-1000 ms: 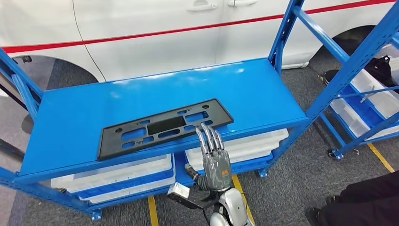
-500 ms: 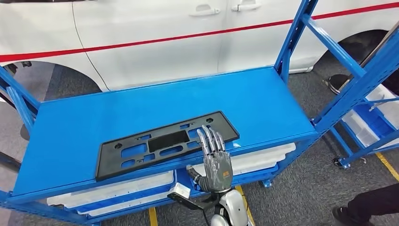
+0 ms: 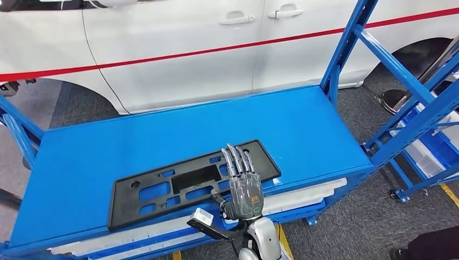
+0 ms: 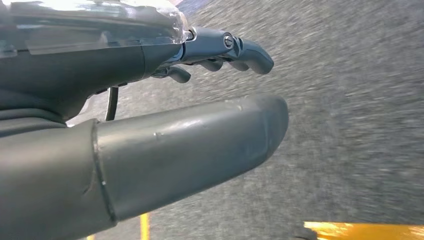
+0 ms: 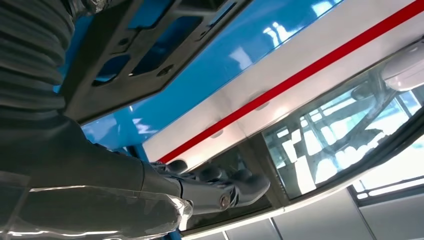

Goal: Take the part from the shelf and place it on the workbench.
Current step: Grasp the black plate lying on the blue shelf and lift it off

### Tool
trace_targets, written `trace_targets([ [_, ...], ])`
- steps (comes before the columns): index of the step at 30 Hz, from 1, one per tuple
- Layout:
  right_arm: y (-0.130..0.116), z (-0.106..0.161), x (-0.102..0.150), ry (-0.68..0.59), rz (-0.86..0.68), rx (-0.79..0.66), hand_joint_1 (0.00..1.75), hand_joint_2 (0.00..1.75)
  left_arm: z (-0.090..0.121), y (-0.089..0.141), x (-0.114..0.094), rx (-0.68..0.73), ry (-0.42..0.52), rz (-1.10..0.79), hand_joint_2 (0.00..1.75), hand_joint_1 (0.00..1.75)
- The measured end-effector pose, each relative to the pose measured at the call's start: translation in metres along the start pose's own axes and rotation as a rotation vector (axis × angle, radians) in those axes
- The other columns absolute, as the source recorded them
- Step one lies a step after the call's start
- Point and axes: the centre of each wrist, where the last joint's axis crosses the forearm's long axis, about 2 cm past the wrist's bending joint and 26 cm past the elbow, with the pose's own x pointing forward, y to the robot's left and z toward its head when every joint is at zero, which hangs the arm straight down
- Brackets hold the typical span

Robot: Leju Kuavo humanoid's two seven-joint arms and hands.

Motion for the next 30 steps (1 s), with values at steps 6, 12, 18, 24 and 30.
trace_targets([
  [6,0.0023,0.0017,0.0028,-0.020,-0.003,0.013,0.00,1.75,-0.0002,-0.0007,0.0008,-0.003,-0.002,-0.003,0.00,0.00],
  [12,0.0043,0.0039,0.0043,-0.028,-0.013,0.024,0.00,1.75,0.0000,-0.0008,0.0005,-0.004,-0.001,0.001,0.00,0.00],
  [18,0.0047,0.0044,0.0054,-0.038,-0.020,0.026,0.00,1.75,-0.0001,-0.0004,0.0003,-0.003,-0.001,0.000,0.00,0.00],
  [24,0.0060,0.0059,0.0053,-0.043,-0.031,0.033,0.00,1.75,0.0006,-0.0003,-0.0012,-0.003,0.002,-0.006,0.00,0.00],
  [30,0.0063,0.0063,0.0046,-0.068,-0.045,0.034,0.00,1.75,0.0000,0.0023,-0.0012,0.002,0.001,-0.011,0.00,0.00],
])
